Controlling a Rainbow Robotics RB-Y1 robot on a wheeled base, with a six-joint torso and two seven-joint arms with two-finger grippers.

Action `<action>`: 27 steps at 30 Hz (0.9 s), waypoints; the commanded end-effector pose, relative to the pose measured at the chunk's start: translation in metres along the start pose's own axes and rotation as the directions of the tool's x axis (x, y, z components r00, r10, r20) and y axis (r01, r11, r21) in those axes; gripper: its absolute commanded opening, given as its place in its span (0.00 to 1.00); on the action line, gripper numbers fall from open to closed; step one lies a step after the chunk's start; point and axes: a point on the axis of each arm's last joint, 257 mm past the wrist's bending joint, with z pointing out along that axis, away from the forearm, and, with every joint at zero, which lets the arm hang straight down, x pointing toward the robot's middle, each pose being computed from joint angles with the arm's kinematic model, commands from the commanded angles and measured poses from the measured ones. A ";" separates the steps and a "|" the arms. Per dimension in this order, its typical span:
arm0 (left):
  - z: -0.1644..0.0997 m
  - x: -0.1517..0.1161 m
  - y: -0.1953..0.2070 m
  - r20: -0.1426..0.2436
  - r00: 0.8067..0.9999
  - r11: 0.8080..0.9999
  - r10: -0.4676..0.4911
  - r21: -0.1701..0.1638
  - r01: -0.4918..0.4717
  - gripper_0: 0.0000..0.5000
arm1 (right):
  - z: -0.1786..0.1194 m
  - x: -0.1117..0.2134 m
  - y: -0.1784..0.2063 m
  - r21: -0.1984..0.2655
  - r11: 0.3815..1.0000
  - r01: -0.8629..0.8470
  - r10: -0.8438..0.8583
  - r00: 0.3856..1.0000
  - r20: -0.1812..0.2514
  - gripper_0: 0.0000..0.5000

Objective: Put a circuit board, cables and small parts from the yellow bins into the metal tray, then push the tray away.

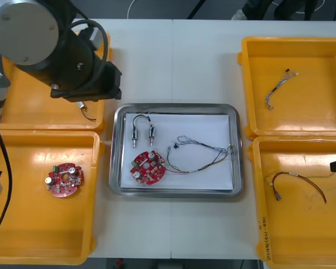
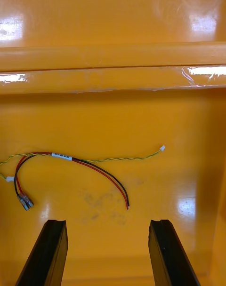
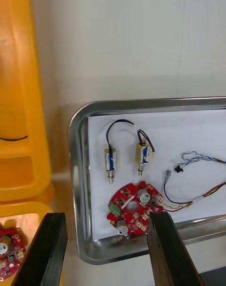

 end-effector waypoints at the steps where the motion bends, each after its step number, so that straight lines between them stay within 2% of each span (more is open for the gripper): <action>1: -0.021 -0.001 0.044 0.051 0.997 0.998 0.059 -0.038 -0.058 1.00 | -0.007 0.001 -0.013 0.030 0.998 -0.048 0.048 0.999 0.003 1.00; 6: -0.030 0.006 0.082 0.060 0.996 0.995 0.070 -0.072 -0.066 1.00 | -0.007 0.001 -0.012 0.026 0.998 -0.050 0.050 0.999 0.002 1.00; 10: -0.037 0.018 0.113 0.063 0.997 0.994 0.037 -0.102 -0.030 1.00 | -0.007 -0.001 -0.010 0.022 0.998 -0.050 0.050 0.999 0.007 1.00; 18: -0.042 0.045 0.164 0.034 0.999 0.987 -0.032 -0.154 0.037 1.00 | -0.012 -0.016 -0.001 0.004 1.000 -0.012 0.012 1.000 0.029 1.00; 23: -0.045 0.061 0.192 0.013 0.997 0.980 -0.070 -0.184 0.071 1.00 | -0.018 -0.034 0.017 -0.001 0.996 0.089 -0.089 0.995 0.043 1.00; 27: -0.044 0.078 0.208 -0.016 0.996 0.975 -0.091 -0.203 0.086 1.00 | -0.025 -0.051 0.046 -0.051 0.983 0.175 -0.171 0.983 0.070 1.00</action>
